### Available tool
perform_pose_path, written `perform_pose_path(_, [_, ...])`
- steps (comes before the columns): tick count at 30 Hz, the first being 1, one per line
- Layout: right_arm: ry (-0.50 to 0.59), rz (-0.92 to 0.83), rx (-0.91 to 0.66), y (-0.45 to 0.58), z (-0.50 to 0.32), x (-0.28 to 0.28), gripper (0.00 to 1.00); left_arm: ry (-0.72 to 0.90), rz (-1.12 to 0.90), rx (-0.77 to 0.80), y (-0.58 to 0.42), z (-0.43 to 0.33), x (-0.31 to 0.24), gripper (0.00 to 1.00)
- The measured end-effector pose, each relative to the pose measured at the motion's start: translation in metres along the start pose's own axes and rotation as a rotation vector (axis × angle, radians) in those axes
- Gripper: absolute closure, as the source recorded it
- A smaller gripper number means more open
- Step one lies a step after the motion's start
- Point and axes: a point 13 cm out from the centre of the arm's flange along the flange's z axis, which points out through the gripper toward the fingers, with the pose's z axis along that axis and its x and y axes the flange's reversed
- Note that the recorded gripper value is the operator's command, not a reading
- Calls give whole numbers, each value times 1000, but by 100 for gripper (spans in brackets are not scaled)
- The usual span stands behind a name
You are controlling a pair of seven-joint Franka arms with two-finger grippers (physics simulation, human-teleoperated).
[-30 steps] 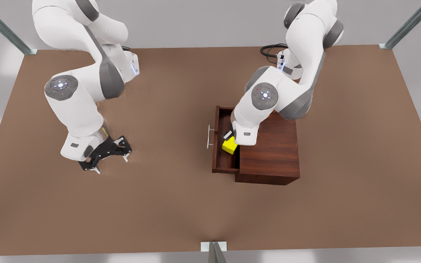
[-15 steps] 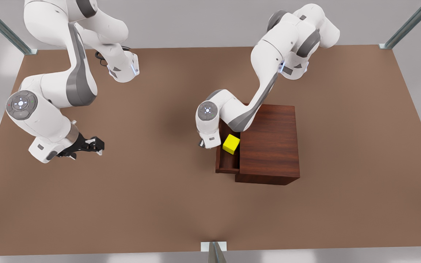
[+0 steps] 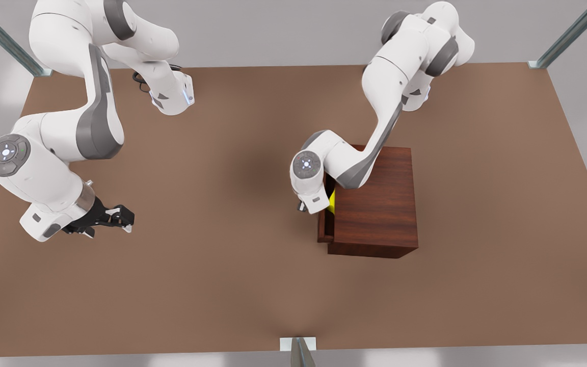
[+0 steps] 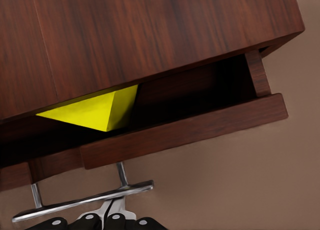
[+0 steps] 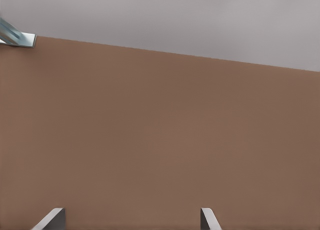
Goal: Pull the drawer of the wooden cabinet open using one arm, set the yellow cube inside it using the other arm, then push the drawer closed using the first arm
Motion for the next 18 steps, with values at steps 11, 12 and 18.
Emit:
perform_pose_path(11, [16, 3, -2, 1, 7, 3, 0, -11, 9, -29, 24, -2, -22, 79])
perform_pose_path(12, [15, 6, -2, 0, 7, 3, 0, -10, 11, -28, 24, -2, -24, 79])
perform_pose_path(18, [13, -24, 36, 7, 9, 1, 0, -8, 25, -28, 22, -2, -29, 79])
